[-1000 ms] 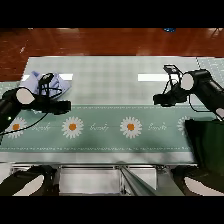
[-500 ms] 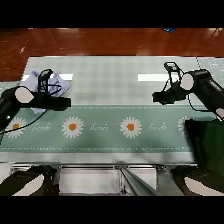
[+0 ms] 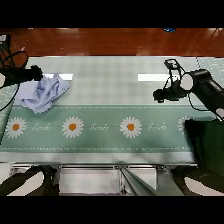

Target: Fold the shirts.

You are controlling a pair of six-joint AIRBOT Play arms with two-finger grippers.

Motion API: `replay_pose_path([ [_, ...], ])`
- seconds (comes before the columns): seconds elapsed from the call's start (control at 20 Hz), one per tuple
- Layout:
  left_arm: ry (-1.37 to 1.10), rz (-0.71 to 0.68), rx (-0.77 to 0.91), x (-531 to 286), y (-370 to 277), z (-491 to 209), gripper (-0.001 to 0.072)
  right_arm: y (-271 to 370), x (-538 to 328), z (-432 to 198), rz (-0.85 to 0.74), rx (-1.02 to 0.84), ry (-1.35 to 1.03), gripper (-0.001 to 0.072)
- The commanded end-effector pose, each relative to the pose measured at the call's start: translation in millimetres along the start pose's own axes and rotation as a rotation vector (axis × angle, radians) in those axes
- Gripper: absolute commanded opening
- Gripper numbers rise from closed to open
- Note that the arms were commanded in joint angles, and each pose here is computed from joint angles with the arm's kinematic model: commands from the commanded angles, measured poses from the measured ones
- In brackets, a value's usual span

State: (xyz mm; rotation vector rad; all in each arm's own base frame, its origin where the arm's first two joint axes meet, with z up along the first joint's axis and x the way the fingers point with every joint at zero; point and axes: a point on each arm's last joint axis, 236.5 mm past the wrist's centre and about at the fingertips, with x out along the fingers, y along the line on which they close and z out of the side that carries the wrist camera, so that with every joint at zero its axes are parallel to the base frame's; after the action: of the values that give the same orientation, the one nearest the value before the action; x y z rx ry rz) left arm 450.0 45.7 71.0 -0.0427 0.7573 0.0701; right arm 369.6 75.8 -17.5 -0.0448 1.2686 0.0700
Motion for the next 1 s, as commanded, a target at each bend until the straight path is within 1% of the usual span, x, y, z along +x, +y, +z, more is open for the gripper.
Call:
replay_pose_path([
  [0.0,0.119,0.086,-0.012,34,42,-32,0.0509,4,0,-2,0.015,0.026,0.01,0.0414],
  [0.25,0.499,0.066,-0.027,70,41,-137,0.0509,5,0,4,0.022,0.07,-0.016,0.0411],
  [0.35,0.598,0.061,-0.038,71,39,-164,0.0506,8,0,7,0.033,0.084,-0.029,0.0411],
  [0.45,0.64,0.075,-0.088,69,38,-174,0.0504,12,0,8,0.049,0.092,-0.034,0.0411],
  [0.5,0.65,0.079,-0.103,67,38,-175,0.0441,12,0,8,0.051,0.093,-0.033,0.041],
  [0.55,0.676,0.078,-0.103,62,38,-176,0.0177,13,0,8,0.054,0.095,-0.03,0.0411],
  [0.6,0.69,0.076,-0.102,58,37,-172,0.0019,14,0,7,0.058,0.096,-0.027,0.041],
  [0.75,0.643,0.075,-0.1,40,38,-127,0.0017,15,-7,9,0.067,0.097,-0.043,0.041],
  [0.95,0.33,0.019,-0.133,-6,25,-3,0.0017,15,-52,23,0.088,0.097,-0.168,0.041],
])
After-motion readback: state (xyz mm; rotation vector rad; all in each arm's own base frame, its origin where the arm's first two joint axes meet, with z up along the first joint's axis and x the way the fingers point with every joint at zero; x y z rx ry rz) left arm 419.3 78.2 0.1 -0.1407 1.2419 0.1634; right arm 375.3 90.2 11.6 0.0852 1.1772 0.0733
